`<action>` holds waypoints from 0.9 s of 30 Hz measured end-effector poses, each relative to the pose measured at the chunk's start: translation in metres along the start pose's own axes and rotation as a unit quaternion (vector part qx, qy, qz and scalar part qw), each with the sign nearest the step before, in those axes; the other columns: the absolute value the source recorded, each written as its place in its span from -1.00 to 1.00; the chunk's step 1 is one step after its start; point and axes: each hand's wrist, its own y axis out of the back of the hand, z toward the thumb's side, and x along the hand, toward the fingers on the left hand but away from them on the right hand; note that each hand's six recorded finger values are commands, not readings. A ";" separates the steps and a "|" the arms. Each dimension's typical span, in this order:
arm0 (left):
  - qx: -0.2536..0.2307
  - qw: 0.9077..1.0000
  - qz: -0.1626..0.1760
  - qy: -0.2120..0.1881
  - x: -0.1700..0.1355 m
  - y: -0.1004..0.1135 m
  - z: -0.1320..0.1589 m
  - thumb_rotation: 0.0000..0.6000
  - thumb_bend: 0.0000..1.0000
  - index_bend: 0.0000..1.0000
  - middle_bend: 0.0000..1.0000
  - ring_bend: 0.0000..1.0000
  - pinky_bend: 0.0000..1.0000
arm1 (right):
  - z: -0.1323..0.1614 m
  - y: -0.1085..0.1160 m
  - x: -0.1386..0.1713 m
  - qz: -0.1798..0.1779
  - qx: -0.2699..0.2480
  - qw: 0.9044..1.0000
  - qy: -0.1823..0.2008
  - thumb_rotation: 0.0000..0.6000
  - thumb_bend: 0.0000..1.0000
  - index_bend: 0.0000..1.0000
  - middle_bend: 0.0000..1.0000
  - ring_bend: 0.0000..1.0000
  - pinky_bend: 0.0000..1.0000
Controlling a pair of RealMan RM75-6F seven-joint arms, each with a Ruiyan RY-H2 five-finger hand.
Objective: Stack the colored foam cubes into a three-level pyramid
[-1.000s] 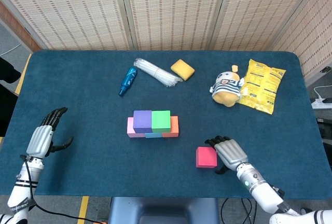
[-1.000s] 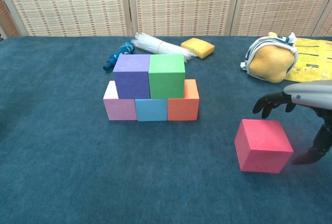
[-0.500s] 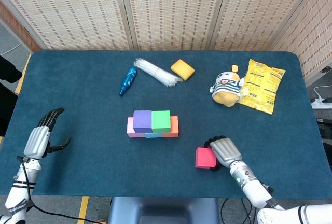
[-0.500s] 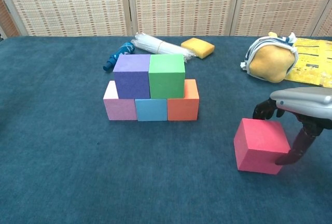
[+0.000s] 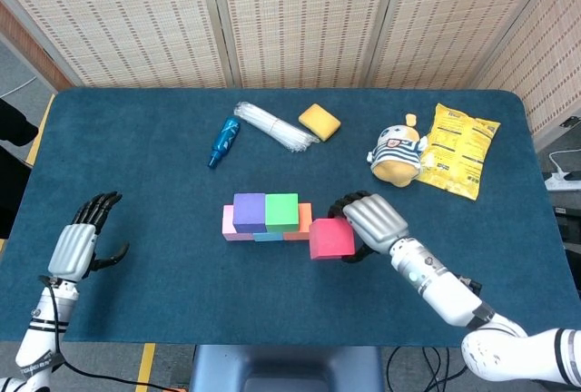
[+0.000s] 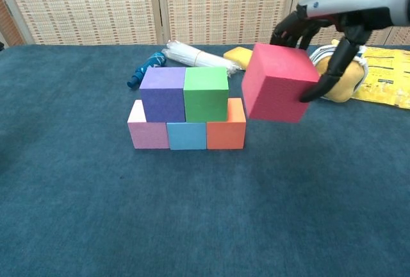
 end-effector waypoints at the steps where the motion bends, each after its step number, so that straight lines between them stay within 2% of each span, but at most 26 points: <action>1: 0.013 1.000 0.000 -0.003 0.000 -0.001 0.001 1.00 -0.34 -0.79 -0.90 -1.00 -0.81 | 0.005 0.005 -0.004 0.005 -0.004 1.000 0.006 1.00 -0.48 0.09 -0.17 -0.33 -0.31; 4: 0.066 0.998 -0.001 -0.014 -0.001 -0.003 0.003 1.00 -0.34 -0.77 -0.89 -1.00 -0.82 | 0.021 0.025 -0.019 0.013 -0.002 1.000 0.026 1.00 -0.48 0.08 -0.17 -0.33 -0.31; 8: 0.140 0.990 0.003 -0.028 -0.004 -0.002 0.005 1.00 -0.34 -0.76 -0.89 -1.00 -0.83 | 0.035 0.052 -0.041 0.006 0.007 0.999 0.033 1.00 -0.47 0.07 -0.17 -0.36 -0.33; 10: 0.152 0.988 0.009 -0.031 -0.007 0.001 0.005 1.00 -0.34 -0.75 -0.89 -1.00 -0.83 | 0.041 0.064 -0.053 0.003 0.007 0.999 0.031 1.00 -0.47 0.06 -0.17 -0.36 -0.33; 15: 0.126 0.992 0.009 -0.029 -0.014 0.003 0.004 1.00 -0.34 -0.75 -0.89 -1.00 -0.83 | 0.051 0.080 -0.084 0.004 0.000 1.000 0.019 1.00 -0.47 0.06 -0.17 -0.36 -0.34; 20: 0.097 0.995 0.011 -0.017 -0.021 0.006 -0.001 1.00 -0.34 -0.75 -0.89 -1.00 -0.83 | 0.058 0.073 -0.105 0.029 -0.001 1.000 0.009 1.00 -0.46 0.05 -0.17 -0.39 -0.37; 27: 0.092 0.996 0.014 -0.013 -0.028 0.004 -0.006 1.00 -0.34 -0.75 -0.89 -1.00 -0.83 | 0.072 0.065 -0.123 0.050 0.017 0.999 0.000 1.00 -0.46 0.04 -0.17 -0.39 -0.37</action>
